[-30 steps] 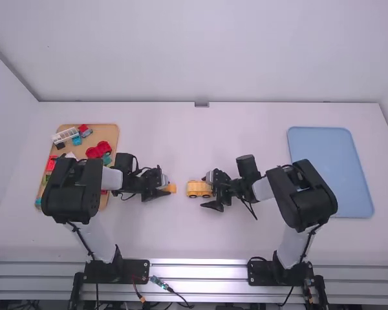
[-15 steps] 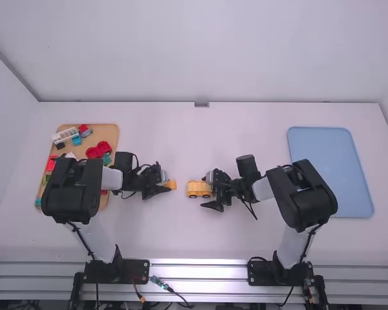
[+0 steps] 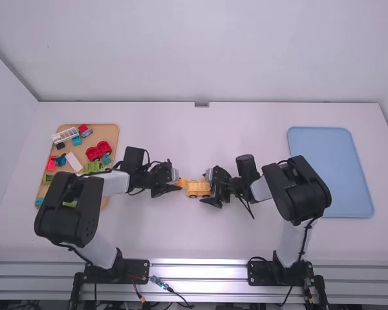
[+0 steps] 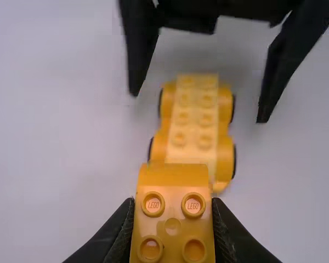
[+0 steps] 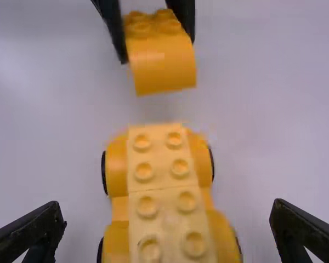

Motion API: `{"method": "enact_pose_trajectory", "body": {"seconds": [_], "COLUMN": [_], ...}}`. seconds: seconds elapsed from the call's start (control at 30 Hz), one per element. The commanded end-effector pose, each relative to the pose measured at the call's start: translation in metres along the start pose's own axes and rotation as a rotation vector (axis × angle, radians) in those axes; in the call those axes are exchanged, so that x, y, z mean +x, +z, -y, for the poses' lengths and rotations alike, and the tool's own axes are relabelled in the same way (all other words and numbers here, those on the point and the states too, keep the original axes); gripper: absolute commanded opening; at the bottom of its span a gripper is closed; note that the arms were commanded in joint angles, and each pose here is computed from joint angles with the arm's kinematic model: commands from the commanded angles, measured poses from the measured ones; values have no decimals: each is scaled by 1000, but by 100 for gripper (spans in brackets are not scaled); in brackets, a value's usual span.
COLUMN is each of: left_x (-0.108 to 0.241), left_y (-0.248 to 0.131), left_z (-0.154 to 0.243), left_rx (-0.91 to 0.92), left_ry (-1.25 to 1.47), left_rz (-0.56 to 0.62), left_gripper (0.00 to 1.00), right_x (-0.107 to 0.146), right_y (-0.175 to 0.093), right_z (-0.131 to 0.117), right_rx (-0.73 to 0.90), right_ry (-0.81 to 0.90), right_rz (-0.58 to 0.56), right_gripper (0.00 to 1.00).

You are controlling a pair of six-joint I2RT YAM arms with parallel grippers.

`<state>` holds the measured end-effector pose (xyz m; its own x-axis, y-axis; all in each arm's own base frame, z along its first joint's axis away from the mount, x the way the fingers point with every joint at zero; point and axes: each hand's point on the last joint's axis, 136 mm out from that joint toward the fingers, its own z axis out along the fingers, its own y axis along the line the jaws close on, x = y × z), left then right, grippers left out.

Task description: Assemble lego blocks to make yellow taxi

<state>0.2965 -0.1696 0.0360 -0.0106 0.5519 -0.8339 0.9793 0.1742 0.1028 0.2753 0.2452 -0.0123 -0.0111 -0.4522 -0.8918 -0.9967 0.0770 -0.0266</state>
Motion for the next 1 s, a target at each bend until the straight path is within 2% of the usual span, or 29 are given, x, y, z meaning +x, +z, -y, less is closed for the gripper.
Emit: {"method": "enact_pose_trajectory", "body": {"seconds": [0.0,0.27,0.37,0.53,0.67,0.7,0.8,0.97], "left_x": [-13,-21,-25,-34,-35,-35,-32,-32], "left_y": [1,3,6,14,16,16,18,25], "left_z": [2,-4,-2,0,-4,-5,-7,-4], "left_rx": [11,-5,0,8,-15,-17,-25,17], "left_ry": [32,26,36,42,18,16,-6,-21], "left_rz": [25,51,58,66,54,53,45,59], "left_gripper": [2,2,2,2,2,2,2,2], "right_x": [7,10,8,5,5,5,5,4], "right_y": [6,13,14,18,20,20,20,20], "right_z": [-1,-1,1,-1,-5,-5,-5,-4], "right_rx": [-28,-66,-67,-78,-88,-88,-88,-87], "right_ry": [46,57,53,40,33,33,33,34], "right_rz": [3,32,34,36,34,35,35,35], "right_gripper": [99,99,95,81,60,59,47,39]}}
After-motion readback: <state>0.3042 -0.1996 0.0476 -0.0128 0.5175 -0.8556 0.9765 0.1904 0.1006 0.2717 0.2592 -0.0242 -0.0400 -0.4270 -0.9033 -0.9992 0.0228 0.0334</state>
